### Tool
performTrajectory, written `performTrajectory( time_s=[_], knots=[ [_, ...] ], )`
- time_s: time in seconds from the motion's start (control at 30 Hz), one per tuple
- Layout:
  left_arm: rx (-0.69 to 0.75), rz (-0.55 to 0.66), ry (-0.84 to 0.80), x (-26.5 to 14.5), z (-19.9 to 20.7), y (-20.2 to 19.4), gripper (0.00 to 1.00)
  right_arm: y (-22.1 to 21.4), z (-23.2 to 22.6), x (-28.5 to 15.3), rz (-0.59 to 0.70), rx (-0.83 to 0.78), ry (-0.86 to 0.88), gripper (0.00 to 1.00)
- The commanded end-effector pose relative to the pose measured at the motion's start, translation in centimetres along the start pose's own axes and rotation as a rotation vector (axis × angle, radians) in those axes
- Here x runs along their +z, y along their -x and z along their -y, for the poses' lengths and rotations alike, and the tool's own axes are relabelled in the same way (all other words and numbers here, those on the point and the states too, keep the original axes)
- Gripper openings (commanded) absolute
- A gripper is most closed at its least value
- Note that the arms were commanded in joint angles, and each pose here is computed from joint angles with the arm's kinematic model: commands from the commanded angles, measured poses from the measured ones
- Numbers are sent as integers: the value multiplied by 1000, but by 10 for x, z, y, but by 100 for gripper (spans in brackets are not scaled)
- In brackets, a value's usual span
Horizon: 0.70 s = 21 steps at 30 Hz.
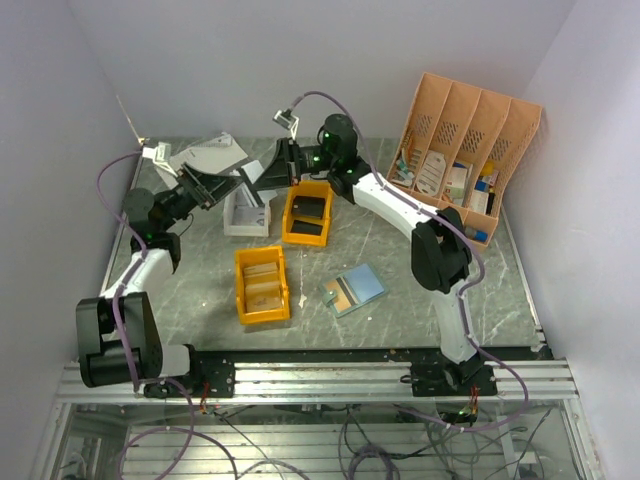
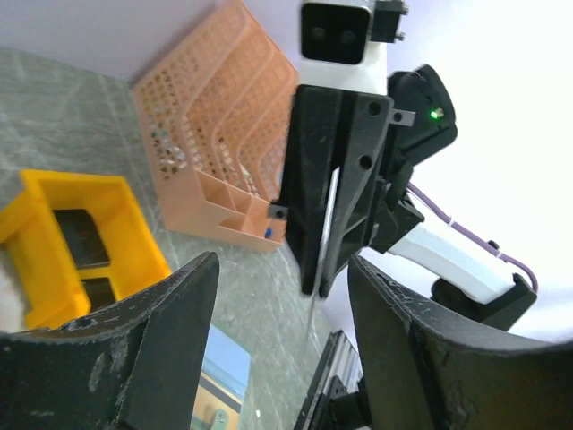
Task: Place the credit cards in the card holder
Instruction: Place the credit card at the center of the board.
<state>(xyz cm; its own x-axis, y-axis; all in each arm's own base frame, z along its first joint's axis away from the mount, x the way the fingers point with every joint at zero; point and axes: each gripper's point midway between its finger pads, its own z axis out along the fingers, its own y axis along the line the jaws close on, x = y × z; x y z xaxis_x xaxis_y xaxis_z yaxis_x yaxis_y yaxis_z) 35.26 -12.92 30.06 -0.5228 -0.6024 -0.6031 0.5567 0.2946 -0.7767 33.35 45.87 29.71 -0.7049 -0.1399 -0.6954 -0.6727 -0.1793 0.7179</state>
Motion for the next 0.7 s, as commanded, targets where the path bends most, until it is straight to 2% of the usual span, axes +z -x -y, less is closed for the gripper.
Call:
performTrajectory(
  time_s=[0.0,0.2,0.43,0.67],
  knots=[
    [38,44,61,-22,-14,7,71,20,2,-14,51,-13,4,0],
    [2,26,64,-25,-23,-2,53,21,27,-9,70,32,-14,0],
    [-38,10,17,-22,-24,-8,54,22,43,-5,81,48,-29,0],
    [-58,-17,169,-22,-60,-18,55,22,54,-3,92,56,-37,0]
  ],
)
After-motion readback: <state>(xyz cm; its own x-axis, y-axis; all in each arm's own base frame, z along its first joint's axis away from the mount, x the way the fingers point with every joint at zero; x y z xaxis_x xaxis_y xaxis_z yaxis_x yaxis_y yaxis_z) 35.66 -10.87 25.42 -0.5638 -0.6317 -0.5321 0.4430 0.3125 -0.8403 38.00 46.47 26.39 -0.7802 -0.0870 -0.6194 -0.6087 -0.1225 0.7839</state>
